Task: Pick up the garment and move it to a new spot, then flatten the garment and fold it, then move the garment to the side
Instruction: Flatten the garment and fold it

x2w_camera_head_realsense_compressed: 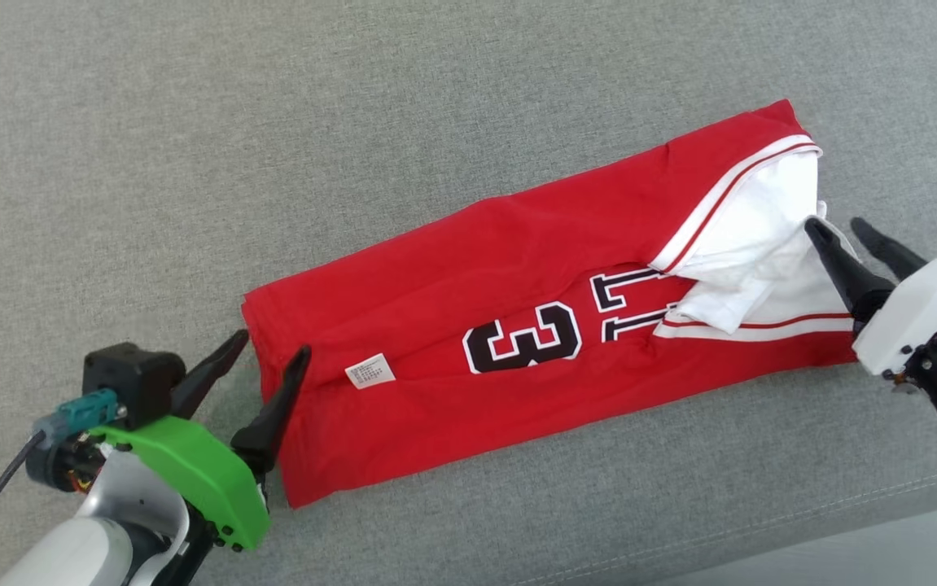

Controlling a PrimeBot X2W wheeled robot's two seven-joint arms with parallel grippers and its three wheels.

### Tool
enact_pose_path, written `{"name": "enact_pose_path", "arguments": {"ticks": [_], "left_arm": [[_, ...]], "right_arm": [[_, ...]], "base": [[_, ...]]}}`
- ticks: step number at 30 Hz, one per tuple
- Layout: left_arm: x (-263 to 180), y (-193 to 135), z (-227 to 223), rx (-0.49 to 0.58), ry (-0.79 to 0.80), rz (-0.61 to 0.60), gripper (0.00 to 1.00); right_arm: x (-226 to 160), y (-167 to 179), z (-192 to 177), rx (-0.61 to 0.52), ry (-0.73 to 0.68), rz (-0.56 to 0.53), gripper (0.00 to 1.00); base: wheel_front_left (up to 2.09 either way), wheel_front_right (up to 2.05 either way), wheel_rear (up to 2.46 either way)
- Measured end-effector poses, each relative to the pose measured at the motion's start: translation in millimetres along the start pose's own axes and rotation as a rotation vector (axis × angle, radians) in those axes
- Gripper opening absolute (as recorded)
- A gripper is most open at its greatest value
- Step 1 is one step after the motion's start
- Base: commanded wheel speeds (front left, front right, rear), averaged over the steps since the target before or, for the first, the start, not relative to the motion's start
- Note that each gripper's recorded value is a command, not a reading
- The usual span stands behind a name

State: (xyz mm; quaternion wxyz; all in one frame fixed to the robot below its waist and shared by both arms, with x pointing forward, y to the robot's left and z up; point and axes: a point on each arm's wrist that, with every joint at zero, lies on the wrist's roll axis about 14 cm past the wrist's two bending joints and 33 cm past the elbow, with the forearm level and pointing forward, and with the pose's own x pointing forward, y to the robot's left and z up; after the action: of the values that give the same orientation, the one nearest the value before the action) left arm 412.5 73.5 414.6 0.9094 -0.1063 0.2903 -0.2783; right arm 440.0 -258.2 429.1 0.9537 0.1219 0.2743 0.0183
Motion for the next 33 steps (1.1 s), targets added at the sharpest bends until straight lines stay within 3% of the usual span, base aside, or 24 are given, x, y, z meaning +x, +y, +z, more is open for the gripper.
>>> {"name": "enact_pose_path", "arguments": {"ticks": [5,11,19,20,27,33], "left_arm": [[-10,32,32,0.059,-0.212,0.174,1.0],[-20,45,46,0.088,-0.421,0.292,1.0],[-21,39,33,0.1,-0.472,0.348,1.0],[-23,39,34,0.105,-0.485,0.356,1.0],[-40,38,27,0.054,-0.515,0.393,1.0],[-55,39,19,0.04,-0.524,0.417,1.0]], "right_arm": [[-3,-16,16,0.049,-0.038,-0.057,1.0],[22,-18,-1,0.048,0.062,-0.099,1.0],[55,-12,-44,0.077,0.226,-0.122,0.99],[58,-9,-45,0.093,0.223,-0.115,0.02],[58,-12,-31,0.196,0.127,-0.115,0.0],[25,-73,15,0.179,0.003,-0.244,0.0]], "base": [[0.0,0.0,0.0],[0.0,0.0,0.0],[0.0,0.0,0.0],[0.0,0.0,0.0],[0.0,0.0,0.0],[0.0,0.0,0.0]]}}
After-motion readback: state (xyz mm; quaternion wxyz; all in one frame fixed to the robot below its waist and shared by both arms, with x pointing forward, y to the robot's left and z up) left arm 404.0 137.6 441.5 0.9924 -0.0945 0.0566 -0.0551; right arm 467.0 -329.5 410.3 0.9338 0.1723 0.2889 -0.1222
